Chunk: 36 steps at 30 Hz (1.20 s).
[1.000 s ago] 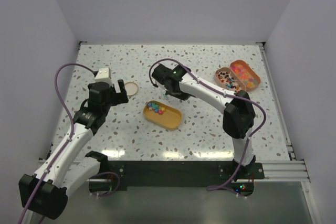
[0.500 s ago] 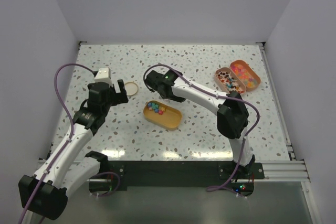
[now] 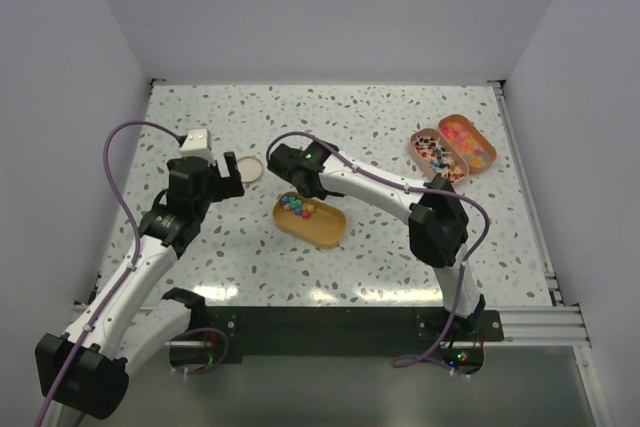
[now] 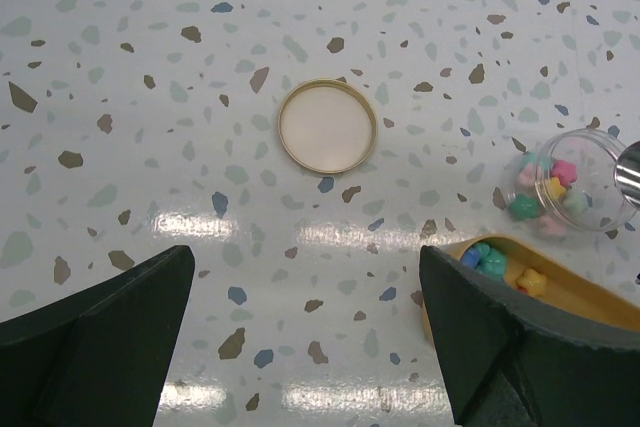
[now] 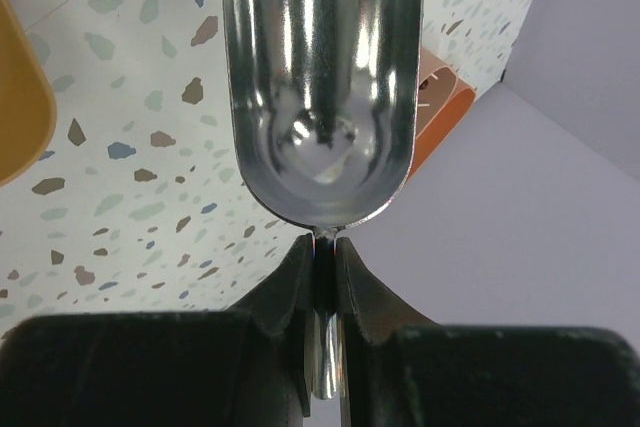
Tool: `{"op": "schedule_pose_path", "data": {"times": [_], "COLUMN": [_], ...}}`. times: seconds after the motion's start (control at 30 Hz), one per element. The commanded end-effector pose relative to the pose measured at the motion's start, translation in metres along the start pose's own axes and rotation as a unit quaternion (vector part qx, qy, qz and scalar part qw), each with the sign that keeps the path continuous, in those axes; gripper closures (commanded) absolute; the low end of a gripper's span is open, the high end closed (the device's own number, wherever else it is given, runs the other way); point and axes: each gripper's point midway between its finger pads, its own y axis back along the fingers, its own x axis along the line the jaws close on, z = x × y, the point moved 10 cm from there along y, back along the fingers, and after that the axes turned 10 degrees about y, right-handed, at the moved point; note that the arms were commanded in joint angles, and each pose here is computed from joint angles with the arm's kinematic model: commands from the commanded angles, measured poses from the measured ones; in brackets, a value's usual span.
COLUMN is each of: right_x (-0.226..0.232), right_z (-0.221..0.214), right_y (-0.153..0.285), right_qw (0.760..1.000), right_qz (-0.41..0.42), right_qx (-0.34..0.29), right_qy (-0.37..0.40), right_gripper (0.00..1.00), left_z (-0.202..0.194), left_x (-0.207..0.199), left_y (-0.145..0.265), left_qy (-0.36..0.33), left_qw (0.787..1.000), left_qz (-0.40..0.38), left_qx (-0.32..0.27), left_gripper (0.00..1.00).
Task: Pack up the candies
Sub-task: Place the fake candies in the packing bottle.
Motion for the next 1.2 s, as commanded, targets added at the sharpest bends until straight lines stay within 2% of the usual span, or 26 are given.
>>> {"op": "schedule_pose_path", "data": {"times": [0.0,0.13,0.37,0.5,0.57,0.73,0.83,0.87,0.93,1.07,1.17], "right_x": [-0.008,-0.009,-0.01,-0.002,-0.003,0.014,0.022,0.02,0.027,0.03,0.031], "right_z": [-0.008,-0.011,-0.022,-0.031,-0.036,-0.04,-0.043,-0.049,-0.048,-0.053,-0.056], "right_y": [0.009,0.015,0.032,0.037,0.045,0.037,0.038,0.042,0.038,0.035,0.037], "right_qw": [0.999,1.0,0.996,0.985,0.969,0.933,0.904,0.893,0.876,0.864,0.846], "right_qz": [-0.037,-0.027,0.019,0.063,0.087,0.119,0.137,0.132,0.145,0.146,0.148], "right_qx": [0.012,-0.004,-0.066,-0.13,-0.195,-0.304,-0.373,-0.396,-0.427,-0.451,-0.482], "right_qy": [0.007,-0.009,-0.064,-0.093,-0.122,-0.15,-0.16,-0.17,-0.17,-0.171,-0.173], "right_gripper": [1.0,1.0,1.0,1.0,1.0,1.0,1.0,1.0,1.0,1.0,1.0], "left_z": [0.002,0.002,-0.001,-0.003,-0.002,0.002,0.003,0.003,0.004,-0.006,-0.015], "left_x": [0.001,0.0,-0.003,-0.008,-0.012,-0.026,-0.038,-0.044,-0.051,-0.062,-0.064], "left_y": [-0.001,-0.003,-0.005,-0.007,-0.007,-0.002,0.003,0.006,0.008,0.007,0.0], "left_qy": [-0.005,-0.007,-0.012,-0.012,-0.011,-0.006,0.005,0.007,0.018,0.026,0.034], "left_qw": [1.0,1.0,1.0,0.998,0.996,0.986,0.972,0.961,0.949,0.917,0.907], "left_qz": [-0.002,-0.004,-0.028,-0.056,-0.082,-0.165,-0.233,-0.273,-0.311,-0.384,-0.393], "left_qx": [-0.012,-0.01,0.006,0.018,0.022,0.02,0.027,0.033,0.041,0.105,0.144], "left_gripper": [0.0,0.0,0.0,0.0,0.0,0.01,0.05,0.07,0.12,0.21,0.28]}}
